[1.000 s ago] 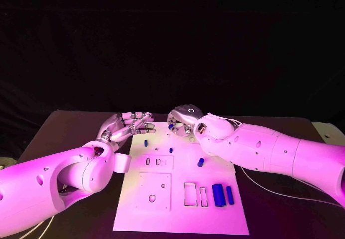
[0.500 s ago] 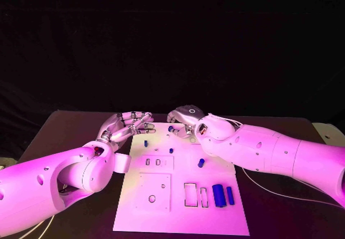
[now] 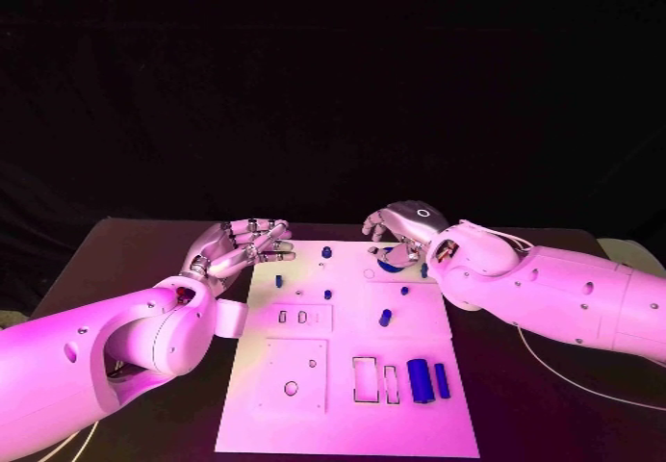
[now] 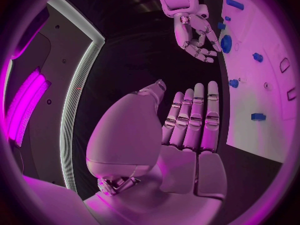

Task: Assemble the parts on the task board

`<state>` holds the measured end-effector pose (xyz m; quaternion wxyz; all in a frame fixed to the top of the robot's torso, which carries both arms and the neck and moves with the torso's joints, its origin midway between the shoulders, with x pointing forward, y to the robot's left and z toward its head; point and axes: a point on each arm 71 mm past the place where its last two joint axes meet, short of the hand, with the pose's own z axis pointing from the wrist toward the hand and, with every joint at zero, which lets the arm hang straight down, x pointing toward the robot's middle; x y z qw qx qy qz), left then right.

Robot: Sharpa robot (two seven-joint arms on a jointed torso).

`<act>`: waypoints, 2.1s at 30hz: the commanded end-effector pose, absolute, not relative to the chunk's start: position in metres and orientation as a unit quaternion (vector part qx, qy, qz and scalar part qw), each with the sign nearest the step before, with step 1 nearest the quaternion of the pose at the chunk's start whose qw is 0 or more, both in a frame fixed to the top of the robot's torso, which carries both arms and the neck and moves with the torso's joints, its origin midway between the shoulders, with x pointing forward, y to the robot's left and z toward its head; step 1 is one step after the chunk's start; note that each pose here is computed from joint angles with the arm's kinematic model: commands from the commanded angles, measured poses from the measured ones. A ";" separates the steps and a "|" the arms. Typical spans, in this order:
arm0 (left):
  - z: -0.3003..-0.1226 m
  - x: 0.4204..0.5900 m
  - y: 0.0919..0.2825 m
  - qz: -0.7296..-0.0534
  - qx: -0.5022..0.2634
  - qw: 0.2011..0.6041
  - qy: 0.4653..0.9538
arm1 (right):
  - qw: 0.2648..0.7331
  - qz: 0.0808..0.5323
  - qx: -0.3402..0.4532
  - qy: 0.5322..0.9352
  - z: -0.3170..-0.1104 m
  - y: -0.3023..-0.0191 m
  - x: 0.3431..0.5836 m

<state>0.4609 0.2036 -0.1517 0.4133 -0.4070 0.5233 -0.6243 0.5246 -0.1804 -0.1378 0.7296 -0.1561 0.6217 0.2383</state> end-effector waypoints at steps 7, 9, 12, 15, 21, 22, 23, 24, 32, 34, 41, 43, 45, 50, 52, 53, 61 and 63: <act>-0.150 0.460 0.203 -0.633 -0.402 0.405 0.524 | 0.675 0.236 -0.093 0.693 -0.142 -0.216 0.523; -0.150 0.460 0.203 -0.633 -0.402 0.404 0.524 | 0.666 0.233 -0.088 0.703 -0.144 -0.219 0.524; -0.150 0.460 0.203 -0.633 -0.402 0.404 0.524 | 0.656 0.228 -0.082 0.714 -0.147 -0.223 0.526; -0.150 0.460 0.203 -0.633 -0.402 0.403 0.524 | 0.650 0.223 -0.076 0.722 -0.149 -0.225 0.528; -0.150 0.460 0.203 -0.633 -0.402 0.403 0.525 | 0.642 0.214 -0.073 0.733 -0.153 -0.227 0.531; -0.150 0.460 0.203 -0.633 -0.403 0.403 0.525 | 0.642 0.212 -0.075 0.733 -0.154 -0.227 0.532; -0.150 0.460 0.203 -0.632 -0.403 0.403 0.525 | 0.642 0.210 -0.076 0.733 -0.154 -0.227 0.532; -0.150 0.460 0.203 -0.632 -0.403 0.403 0.525 | 0.642 0.209 -0.076 0.733 -0.155 -0.227 0.533; -0.150 0.460 0.204 -0.632 -0.403 0.406 0.524 | 0.642 0.205 -0.078 0.735 -0.157 -0.224 0.536; -0.150 0.460 0.204 -0.631 -0.403 0.406 0.523 | 0.640 0.204 -0.078 0.736 -0.158 -0.223 0.537; -0.150 0.461 0.204 -0.631 -0.403 0.407 0.523 | 0.634 0.203 -0.073 0.742 -0.161 -0.222 0.537; -0.150 0.461 0.204 -0.631 -0.403 0.407 0.523 | 0.633 0.203 -0.072 0.743 -0.161 -0.222 0.538; -0.151 0.461 0.204 -0.631 -0.403 0.407 0.523 | 0.632 0.204 -0.071 0.744 -0.162 -0.222 0.538; -0.151 0.461 0.204 -0.630 -0.404 0.407 0.524 | 0.628 0.205 -0.068 0.748 -0.163 -0.222 0.538; -0.151 0.461 0.204 -0.630 -0.404 0.407 0.524 | 0.627 0.204 -0.068 0.749 -0.163 -0.223 0.538; -0.151 0.461 0.204 -0.630 -0.404 0.407 0.524 | 0.627 0.204 -0.068 0.749 -0.163 -0.223 0.538; -0.151 0.461 0.204 -0.630 -0.404 0.406 0.525 | 0.658 0.208 -0.093 0.718 -0.157 -0.217 0.535; -0.151 0.461 0.204 -0.630 -0.404 0.406 0.525 | 0.672 0.213 -0.100 0.702 -0.155 -0.214 0.533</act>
